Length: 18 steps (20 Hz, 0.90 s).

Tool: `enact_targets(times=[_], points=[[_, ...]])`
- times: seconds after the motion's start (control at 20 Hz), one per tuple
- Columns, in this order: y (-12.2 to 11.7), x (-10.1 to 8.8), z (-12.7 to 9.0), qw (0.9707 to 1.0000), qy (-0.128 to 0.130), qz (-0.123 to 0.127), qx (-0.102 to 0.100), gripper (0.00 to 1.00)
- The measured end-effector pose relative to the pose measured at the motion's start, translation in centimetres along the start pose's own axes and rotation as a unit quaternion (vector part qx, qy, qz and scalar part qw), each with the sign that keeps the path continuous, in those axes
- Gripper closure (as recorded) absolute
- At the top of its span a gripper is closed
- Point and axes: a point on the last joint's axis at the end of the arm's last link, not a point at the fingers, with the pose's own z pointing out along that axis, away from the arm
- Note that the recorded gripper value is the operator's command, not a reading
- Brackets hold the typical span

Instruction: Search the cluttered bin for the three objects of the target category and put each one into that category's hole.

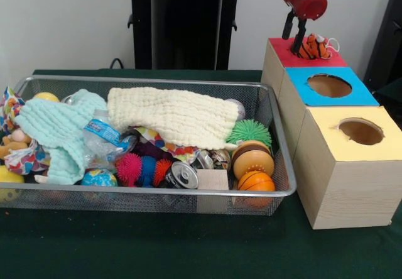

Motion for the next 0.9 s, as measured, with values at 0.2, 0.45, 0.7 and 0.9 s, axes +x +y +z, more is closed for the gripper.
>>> enact_targets(times=[0.2, 0.45, 0.7, 0.9], points=[[-0.1, -0.6, 0.0, 1.0, -0.008, -0.001, 0.0, 0.0], [0.4, -1.8, -0.1, 0.9999, -0.003, 0.011, -0.003, 0.0], [1.9, -2.2, -0.1, 0.999, 0.021, 0.036, -0.017, 0.0], [2.4, -0.9, 0.0, 0.9985, 0.034, 0.035, -0.023, 0.0]])
